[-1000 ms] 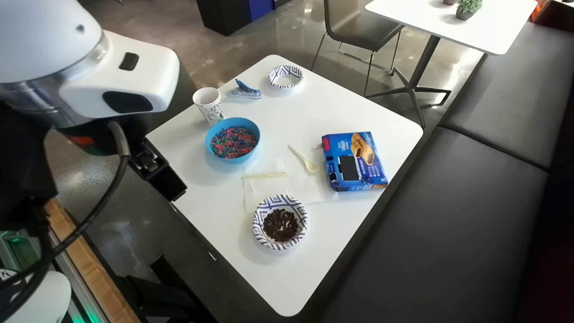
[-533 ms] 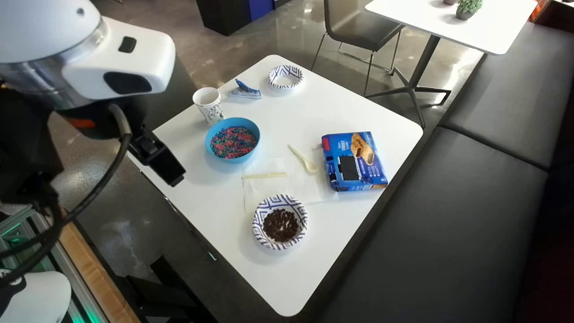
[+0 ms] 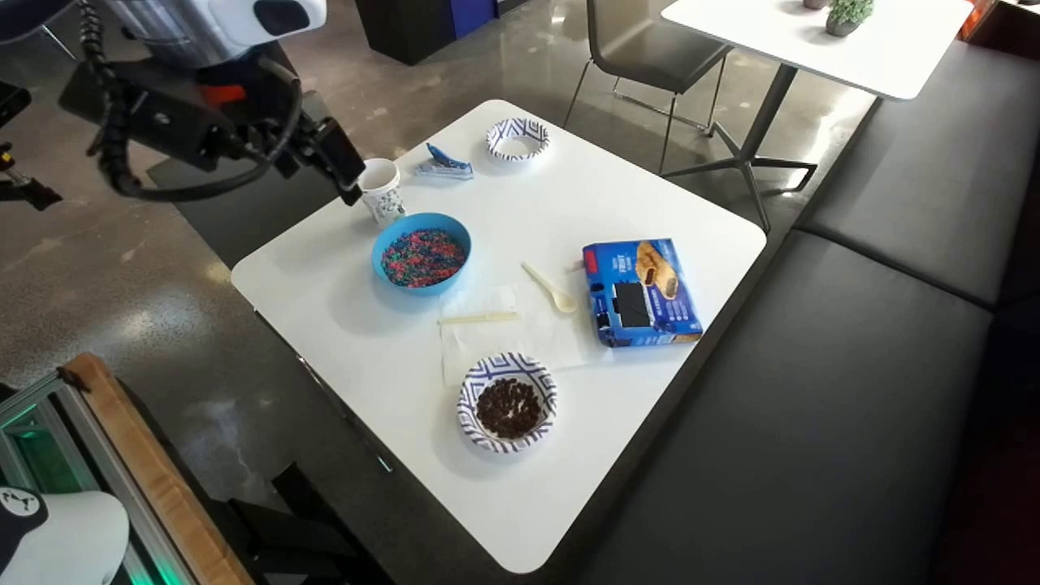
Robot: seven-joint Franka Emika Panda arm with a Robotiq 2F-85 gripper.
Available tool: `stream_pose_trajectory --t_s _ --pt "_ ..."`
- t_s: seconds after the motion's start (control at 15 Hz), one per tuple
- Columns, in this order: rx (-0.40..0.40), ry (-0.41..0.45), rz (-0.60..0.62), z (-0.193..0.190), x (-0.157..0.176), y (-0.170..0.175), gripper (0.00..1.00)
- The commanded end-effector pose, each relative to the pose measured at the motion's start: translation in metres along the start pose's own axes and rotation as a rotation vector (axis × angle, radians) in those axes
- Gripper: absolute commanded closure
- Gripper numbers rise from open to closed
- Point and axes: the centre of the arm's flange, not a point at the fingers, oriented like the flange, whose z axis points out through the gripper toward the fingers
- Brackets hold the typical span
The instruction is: Pour the cereal out of the coffee cup on the left then place the cup on the right side of the table.
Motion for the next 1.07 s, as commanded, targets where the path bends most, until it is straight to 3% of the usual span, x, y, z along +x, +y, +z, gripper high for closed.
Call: stream_pose_trajectory --t_s 0.0,0.33,0.73,0.8,0.87,0.93,1.0 --pt "-0.023 -0.023 -0.007 0.043 0.071 -0.023 0.0" --pt "0.038 -0.087 -0.044 0.089 0.125 -0.076 0.0" --pt "0.052 -0.129 0.008 0.138 0.175 -0.122 0.0" --pt "0.064 -0.147 -0.033 0.146 0.182 -0.128 0.0" --pt "0.099 -0.166 -0.123 0.152 0.184 -0.13 0.0" --pt "0.06 -0.12 -0.055 0.137 0.161 -0.123 0.0" --pt "0.072 -0.133 -0.087 0.144 0.166 -0.129 0.0"
